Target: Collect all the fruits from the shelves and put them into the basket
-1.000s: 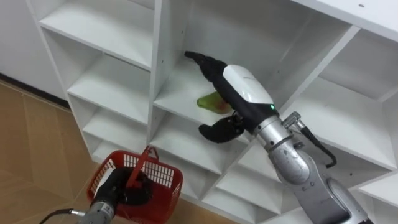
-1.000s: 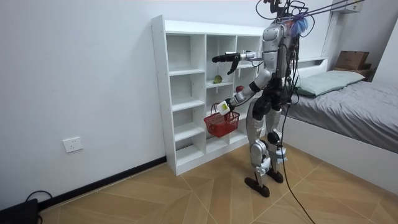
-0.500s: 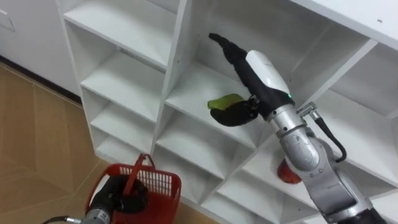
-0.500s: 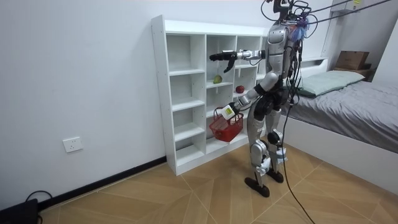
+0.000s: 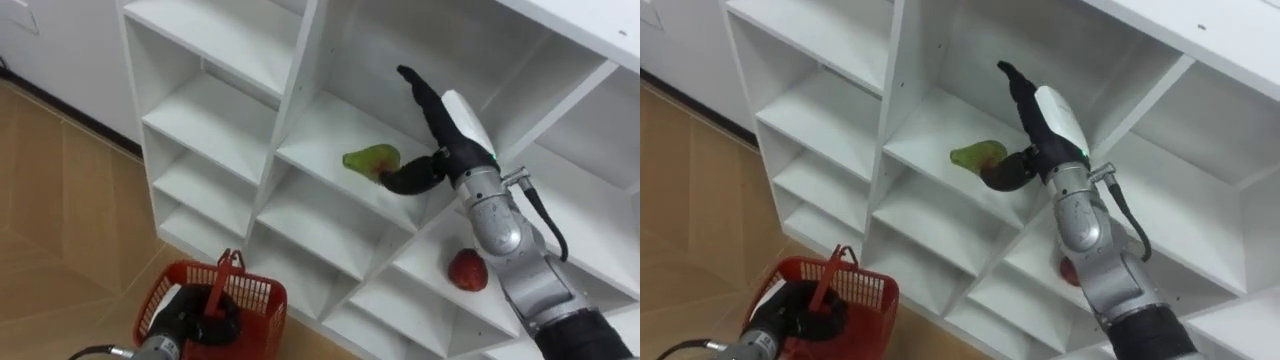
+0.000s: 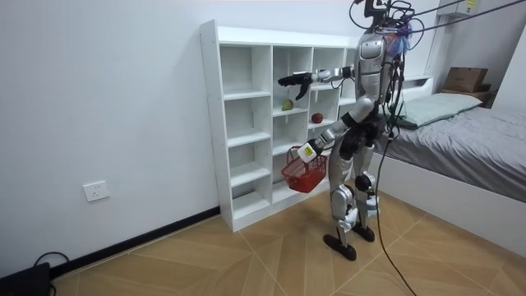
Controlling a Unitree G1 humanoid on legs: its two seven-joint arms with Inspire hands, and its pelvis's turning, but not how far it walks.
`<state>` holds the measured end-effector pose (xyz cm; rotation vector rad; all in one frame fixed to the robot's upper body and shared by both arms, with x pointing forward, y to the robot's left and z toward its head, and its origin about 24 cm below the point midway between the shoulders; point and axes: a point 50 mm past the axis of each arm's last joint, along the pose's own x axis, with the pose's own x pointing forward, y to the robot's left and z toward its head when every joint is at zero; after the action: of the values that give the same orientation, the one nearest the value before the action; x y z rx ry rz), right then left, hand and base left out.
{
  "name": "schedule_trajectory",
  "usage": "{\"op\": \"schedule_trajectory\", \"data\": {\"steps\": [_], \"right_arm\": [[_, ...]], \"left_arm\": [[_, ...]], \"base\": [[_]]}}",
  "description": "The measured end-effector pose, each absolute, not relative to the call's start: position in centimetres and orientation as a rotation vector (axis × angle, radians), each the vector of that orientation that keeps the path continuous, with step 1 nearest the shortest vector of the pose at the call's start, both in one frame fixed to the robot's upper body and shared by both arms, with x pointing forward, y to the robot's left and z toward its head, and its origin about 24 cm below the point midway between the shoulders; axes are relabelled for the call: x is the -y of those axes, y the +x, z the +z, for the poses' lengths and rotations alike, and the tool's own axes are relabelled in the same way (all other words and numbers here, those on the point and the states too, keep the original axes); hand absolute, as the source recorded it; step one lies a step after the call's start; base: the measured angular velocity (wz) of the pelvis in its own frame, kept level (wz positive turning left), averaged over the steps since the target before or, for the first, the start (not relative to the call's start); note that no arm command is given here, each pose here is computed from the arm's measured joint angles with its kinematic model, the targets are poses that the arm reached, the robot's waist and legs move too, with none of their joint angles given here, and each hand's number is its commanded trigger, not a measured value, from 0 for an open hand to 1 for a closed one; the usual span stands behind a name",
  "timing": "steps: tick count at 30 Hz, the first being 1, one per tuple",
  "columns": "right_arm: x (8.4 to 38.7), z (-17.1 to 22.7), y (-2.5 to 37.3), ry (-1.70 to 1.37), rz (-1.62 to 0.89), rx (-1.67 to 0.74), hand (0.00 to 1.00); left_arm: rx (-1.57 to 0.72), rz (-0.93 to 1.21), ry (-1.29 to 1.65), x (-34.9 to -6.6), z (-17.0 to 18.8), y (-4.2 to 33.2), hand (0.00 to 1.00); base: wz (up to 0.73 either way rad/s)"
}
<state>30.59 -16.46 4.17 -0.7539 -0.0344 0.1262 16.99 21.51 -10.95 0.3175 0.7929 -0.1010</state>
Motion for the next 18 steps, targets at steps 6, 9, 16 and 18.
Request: {"op": "schedule_trajectory", "data": {"steps": [6, 9, 16, 18], "right_arm": [[16.8, 4.0, 31.1, -0.758, 0.114, 0.005, 0.00], [16.9, 3.8, 31.1, -0.756, 0.113, -0.007, 0.00], [17.5, 3.2, 31.5, -0.743, 0.104, -0.061, 0.00], [17.5, 2.9, 31.5, -0.732, 0.109, -0.079, 0.00]], "left_arm": [[-0.806, -0.113, 0.330, -21.6, -11.0, 16.9, 1.00], [-0.806, -0.114, 0.330, -21.7, -11.0, 16.9, 1.00], [-0.814, -0.118, 0.327, -21.6, -11.0, 16.9, 1.00], [-0.815, -0.119, 0.327, -21.6, -11.0, 16.9, 1.00]], "base": [[0.07], [0.00], [0.03], [0.00]]}}
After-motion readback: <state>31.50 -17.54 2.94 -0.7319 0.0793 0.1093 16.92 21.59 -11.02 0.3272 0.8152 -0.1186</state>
